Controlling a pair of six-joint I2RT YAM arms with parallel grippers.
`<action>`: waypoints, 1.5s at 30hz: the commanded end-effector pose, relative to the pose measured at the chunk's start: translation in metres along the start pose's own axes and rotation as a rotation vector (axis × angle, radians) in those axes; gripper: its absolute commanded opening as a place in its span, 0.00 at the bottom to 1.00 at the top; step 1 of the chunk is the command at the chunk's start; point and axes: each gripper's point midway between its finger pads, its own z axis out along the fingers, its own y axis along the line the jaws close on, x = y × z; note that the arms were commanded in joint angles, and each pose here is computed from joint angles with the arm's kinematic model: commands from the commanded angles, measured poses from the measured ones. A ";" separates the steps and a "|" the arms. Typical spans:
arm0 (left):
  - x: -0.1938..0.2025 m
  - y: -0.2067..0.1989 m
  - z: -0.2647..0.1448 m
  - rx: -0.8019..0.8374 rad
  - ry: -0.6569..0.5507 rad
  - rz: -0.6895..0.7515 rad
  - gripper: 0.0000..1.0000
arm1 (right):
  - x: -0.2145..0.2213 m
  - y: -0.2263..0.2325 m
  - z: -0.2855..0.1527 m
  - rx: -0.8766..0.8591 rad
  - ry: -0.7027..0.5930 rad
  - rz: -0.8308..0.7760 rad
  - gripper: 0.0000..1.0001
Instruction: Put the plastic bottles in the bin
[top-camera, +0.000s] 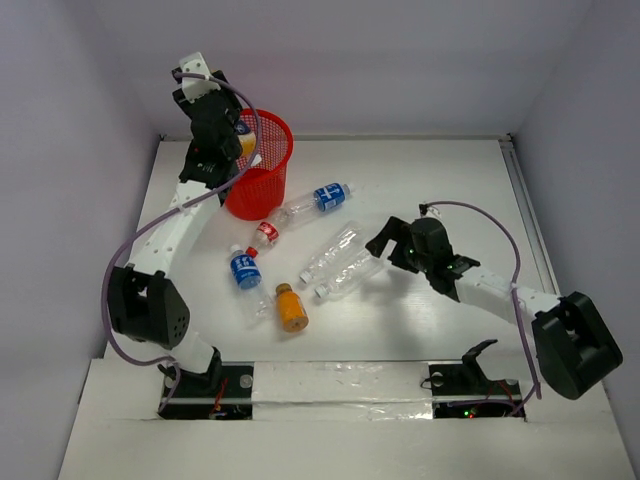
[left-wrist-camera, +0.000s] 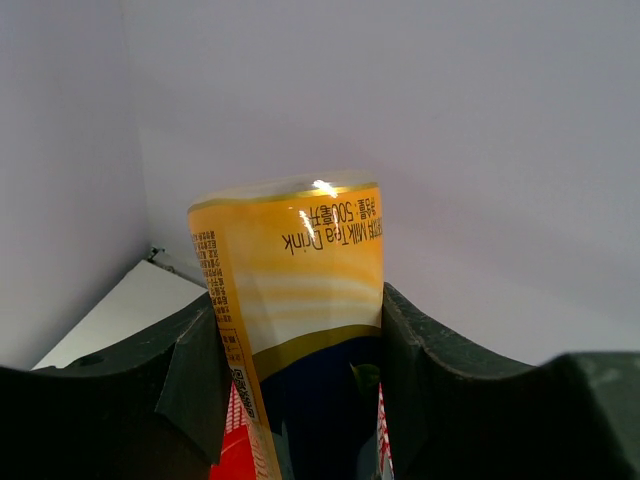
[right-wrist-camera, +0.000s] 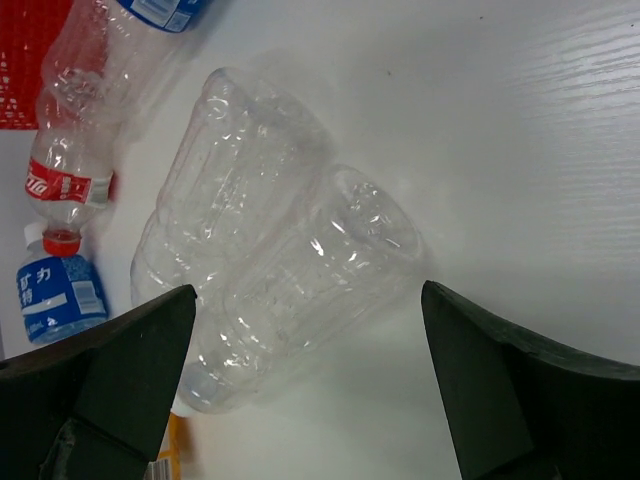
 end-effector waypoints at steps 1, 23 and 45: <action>-0.036 -0.002 0.007 0.011 -0.125 -0.034 0.31 | -0.018 0.013 0.011 -0.028 -0.082 0.047 1.00; 0.071 0.003 0.036 0.008 -0.051 0.060 0.44 | 0.004 -0.006 0.051 0.032 -0.044 0.094 0.91; 0.021 -0.012 -0.006 0.153 -0.054 -0.164 0.71 | -0.016 -0.003 -0.011 -0.012 -0.123 0.014 0.94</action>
